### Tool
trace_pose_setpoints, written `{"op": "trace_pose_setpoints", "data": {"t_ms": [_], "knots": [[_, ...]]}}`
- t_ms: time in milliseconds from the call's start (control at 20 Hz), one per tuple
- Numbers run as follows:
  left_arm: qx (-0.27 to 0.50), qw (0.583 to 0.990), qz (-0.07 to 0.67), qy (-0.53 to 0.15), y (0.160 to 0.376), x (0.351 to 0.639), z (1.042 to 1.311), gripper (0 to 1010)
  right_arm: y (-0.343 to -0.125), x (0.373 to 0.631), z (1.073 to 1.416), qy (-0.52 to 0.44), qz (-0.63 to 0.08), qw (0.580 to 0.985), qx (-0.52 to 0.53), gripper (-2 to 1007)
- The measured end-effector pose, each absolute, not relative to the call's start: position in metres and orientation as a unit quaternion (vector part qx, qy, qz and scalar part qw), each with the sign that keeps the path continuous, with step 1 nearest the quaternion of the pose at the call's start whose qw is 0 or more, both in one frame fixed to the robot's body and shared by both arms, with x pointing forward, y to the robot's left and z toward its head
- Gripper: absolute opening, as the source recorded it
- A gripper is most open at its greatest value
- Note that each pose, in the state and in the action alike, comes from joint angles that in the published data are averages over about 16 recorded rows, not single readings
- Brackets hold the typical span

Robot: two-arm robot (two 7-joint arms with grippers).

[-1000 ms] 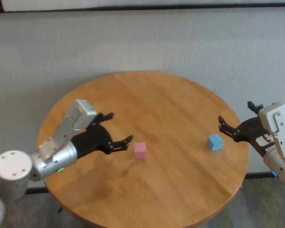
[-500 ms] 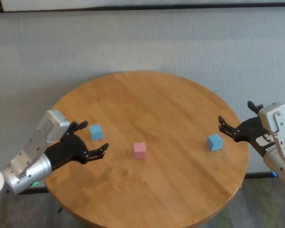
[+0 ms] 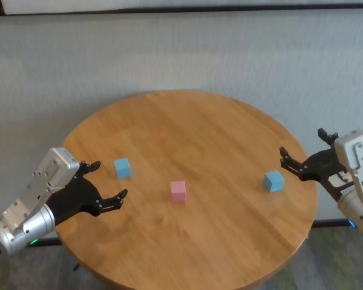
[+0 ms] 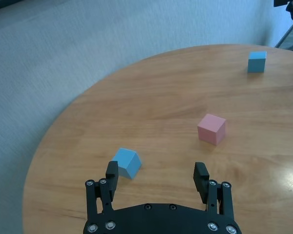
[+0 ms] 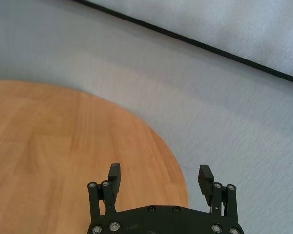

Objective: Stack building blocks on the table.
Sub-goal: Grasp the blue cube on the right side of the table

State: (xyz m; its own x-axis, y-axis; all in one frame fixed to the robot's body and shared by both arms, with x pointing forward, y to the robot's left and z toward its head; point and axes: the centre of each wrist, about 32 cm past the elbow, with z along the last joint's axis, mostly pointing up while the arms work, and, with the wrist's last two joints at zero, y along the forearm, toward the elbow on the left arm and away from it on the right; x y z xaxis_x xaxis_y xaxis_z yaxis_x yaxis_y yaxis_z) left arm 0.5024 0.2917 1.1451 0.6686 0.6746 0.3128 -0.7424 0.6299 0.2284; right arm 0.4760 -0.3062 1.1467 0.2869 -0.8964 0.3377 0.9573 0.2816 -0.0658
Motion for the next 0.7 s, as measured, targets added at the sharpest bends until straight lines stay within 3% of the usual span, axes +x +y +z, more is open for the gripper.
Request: {"op": "trace_pose_setpoints", "data": {"t_ms": [700], "knots": [[0.169,0.899,0.392,-0.100,0.290,0.505,1.144,1002,-0.288,0.458,1.139,-0.035,-0.592,0.793,-0.138,1005]]}}
